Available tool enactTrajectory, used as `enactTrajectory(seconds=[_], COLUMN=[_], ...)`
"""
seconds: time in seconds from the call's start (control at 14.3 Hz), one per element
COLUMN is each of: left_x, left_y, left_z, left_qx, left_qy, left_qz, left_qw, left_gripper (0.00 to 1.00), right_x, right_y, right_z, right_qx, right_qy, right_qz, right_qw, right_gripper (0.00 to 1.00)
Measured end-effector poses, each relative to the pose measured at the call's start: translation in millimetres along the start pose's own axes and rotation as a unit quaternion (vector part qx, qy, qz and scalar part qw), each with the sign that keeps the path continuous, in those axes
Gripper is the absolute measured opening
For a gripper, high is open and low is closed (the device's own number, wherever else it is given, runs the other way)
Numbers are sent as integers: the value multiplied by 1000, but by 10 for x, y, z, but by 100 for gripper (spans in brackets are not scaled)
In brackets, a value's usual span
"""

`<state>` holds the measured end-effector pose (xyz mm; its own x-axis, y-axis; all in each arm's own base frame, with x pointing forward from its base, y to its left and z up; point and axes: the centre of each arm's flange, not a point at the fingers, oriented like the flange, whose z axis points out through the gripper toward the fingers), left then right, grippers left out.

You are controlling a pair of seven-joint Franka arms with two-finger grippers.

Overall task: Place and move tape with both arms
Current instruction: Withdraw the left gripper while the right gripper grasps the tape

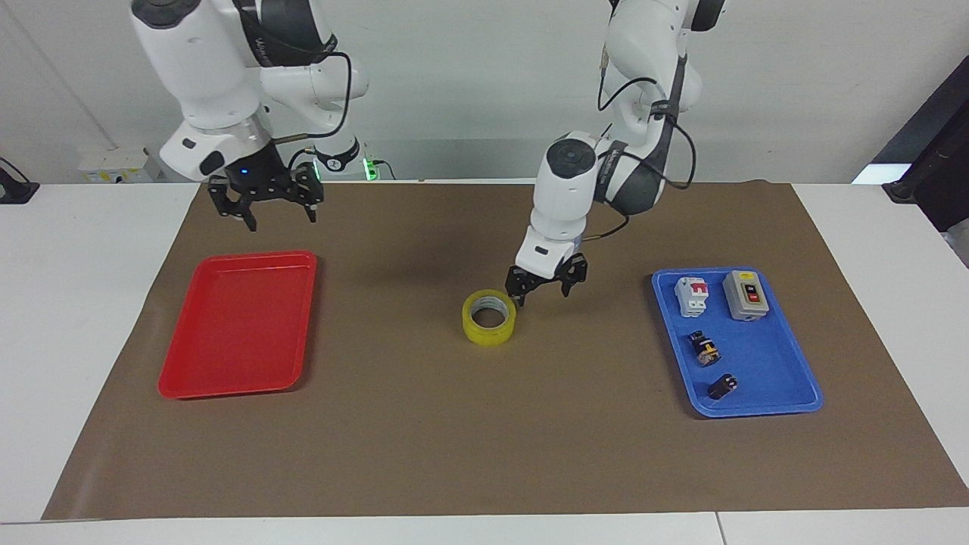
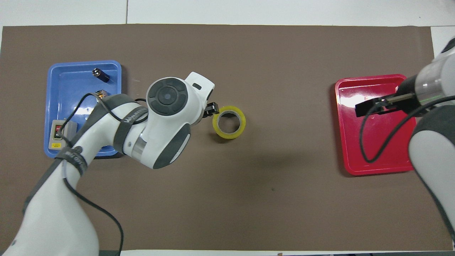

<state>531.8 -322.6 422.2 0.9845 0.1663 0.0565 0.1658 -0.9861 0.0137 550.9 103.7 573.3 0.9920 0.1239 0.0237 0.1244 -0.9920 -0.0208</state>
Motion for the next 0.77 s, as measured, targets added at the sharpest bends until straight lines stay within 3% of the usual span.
enactTrajectory(seconds=[0.35, 0.77], left_x=[586, 847], left_y=[-1352, -2574], left_z=[-658, -1315], left_qx=[5, 12], left_qy=[9, 4], left_qz=[7, 46], left_qw=[1000, 999], left_gripper=[100, 100], right_x=[425, 453], right_y=[-1551, -2263], right_z=[1107, 2213], right_qx=[19, 20], right_qy=[37, 24], right_qz=[49, 39], right_qw=[998, 999], right_gripper=[100, 100])
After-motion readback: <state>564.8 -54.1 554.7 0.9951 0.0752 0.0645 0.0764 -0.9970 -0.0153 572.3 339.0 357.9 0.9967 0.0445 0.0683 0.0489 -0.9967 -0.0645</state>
